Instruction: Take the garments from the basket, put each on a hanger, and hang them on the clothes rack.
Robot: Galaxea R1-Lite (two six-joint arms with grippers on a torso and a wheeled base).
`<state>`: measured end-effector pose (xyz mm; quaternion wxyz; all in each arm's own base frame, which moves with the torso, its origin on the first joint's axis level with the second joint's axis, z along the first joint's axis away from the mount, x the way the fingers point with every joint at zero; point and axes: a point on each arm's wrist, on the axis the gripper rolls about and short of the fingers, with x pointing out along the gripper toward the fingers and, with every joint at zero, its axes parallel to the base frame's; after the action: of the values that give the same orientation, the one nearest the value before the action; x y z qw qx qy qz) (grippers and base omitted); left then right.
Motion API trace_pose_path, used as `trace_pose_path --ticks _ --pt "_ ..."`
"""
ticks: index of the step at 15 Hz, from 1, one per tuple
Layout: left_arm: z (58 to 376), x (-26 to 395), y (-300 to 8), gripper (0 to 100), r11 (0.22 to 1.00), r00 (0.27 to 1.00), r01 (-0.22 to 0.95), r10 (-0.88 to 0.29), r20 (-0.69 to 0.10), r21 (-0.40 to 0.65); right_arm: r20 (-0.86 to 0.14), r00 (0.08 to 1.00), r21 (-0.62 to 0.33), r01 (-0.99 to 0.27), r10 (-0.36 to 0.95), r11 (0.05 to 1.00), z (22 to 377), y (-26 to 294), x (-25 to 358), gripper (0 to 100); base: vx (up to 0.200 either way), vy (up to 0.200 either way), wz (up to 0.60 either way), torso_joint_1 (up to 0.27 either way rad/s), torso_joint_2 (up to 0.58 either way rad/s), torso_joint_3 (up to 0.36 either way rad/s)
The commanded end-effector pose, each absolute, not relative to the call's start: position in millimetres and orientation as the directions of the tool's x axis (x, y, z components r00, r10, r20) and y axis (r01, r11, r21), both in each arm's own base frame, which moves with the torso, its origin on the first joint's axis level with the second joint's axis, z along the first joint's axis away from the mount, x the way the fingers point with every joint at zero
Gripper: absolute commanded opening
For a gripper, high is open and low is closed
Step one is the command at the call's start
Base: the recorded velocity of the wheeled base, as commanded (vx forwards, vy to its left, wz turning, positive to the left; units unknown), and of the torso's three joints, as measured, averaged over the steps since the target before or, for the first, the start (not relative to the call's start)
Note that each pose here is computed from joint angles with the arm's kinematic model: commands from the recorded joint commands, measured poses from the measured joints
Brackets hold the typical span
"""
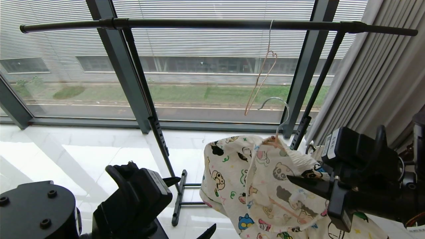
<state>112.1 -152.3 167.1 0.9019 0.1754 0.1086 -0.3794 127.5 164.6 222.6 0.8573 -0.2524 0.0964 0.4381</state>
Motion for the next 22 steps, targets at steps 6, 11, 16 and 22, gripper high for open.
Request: trace_pose_path --ticks 6,11,16,22 --pt "203 151 -204 100 0.816 0.798 0.578 -0.558 -0.227 0.028 -0.308 0.577 -0.376 -0.804 0.757 0.46 216 202 125 0 0.0 0.0 0.0 0.0 0.0 0.0" --pt "185 154 -219 100 0.817 0.794 0.573 -0.537 -0.287 0.057 -0.27 0.574 -0.377 -0.801 0.773 0.464 222 215 129 0 0.0 0.0 0.0 0.0 0.0 0.0" --pt "184 169 -207 100 0.871 0.847 0.486 -0.451 -0.282 0.067 -0.268 0.575 -0.378 -0.801 0.773 0.464 222 216 128 0 0.0 0.0 0.0 0.0 0.0 0.0" --pt "180 188 -205 0 0.906 0.885 0.421 -0.397 -0.241 0.053 -0.269 0.567 -0.38 -0.805 0.778 0.456 222 217 126 0 0.0 0.0 0.0 0.0 0.0 0.0"
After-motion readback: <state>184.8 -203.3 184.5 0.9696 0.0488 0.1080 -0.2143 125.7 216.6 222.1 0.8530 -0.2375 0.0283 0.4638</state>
